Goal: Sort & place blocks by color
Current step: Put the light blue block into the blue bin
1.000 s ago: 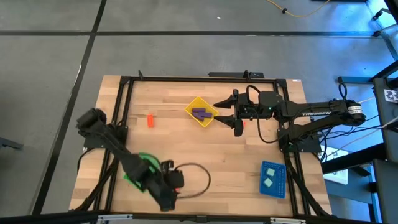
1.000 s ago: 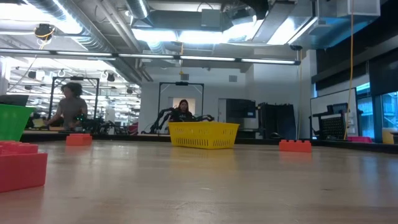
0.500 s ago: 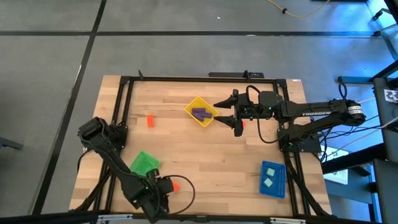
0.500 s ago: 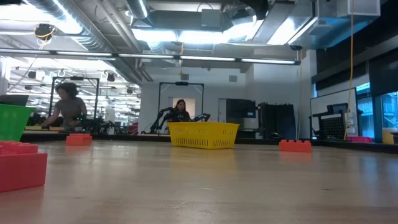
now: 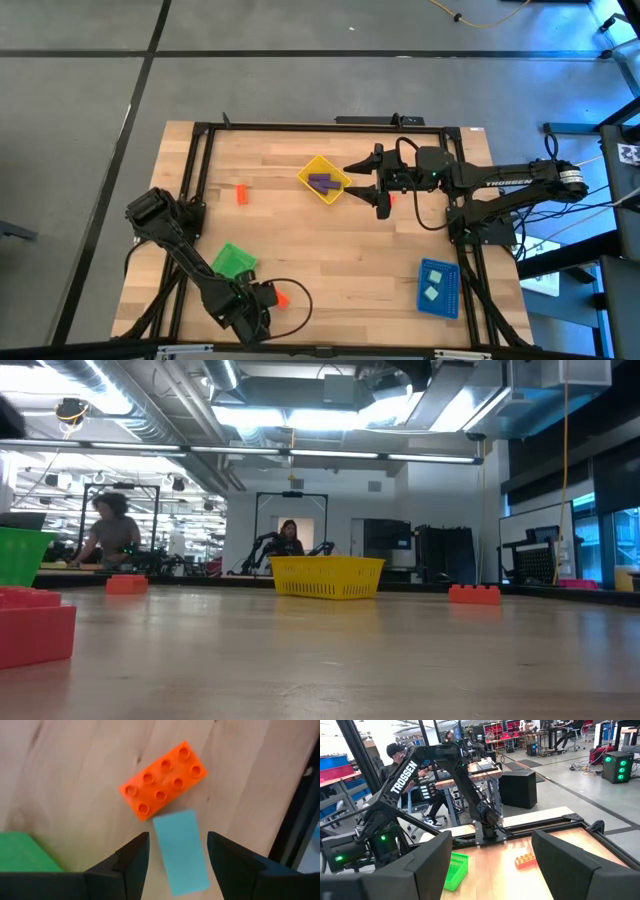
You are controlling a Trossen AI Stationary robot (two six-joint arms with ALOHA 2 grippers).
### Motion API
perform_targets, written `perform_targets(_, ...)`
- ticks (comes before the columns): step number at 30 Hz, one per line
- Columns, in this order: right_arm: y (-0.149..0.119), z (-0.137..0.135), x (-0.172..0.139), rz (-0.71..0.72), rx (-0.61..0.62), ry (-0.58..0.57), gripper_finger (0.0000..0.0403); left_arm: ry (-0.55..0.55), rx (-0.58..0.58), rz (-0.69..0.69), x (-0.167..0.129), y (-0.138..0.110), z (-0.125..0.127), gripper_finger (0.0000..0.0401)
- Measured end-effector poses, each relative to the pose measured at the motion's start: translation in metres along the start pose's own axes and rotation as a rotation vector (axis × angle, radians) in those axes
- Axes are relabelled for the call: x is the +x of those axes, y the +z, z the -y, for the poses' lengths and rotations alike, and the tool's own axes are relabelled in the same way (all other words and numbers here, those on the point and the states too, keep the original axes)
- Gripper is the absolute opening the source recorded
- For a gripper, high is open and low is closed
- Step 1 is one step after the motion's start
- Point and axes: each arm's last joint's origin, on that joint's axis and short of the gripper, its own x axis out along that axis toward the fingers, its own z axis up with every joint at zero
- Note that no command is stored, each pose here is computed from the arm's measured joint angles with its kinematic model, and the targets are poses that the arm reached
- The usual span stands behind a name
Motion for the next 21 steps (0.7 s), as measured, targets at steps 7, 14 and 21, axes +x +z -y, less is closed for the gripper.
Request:
perform_targets(7,0.000,0.000,0.000,0.000,0.000,0.000,0.0277,0.002,-0.025,-0.020,0.003,-0.002,-0.002,0.0192)
perform_targets(14,0.000,0.000,0.000,0.000,-0.003,0.000,0.0277,0.000,-0.069,-0.022,0.004,0.002,-0.004,0.0192)
perform_targets(21,0.000,0.000,0.000,0.000,-0.004,0.000,0.0277,-0.005,-0.102,-0.056,0.007,0.012,-0.008,0.0192)
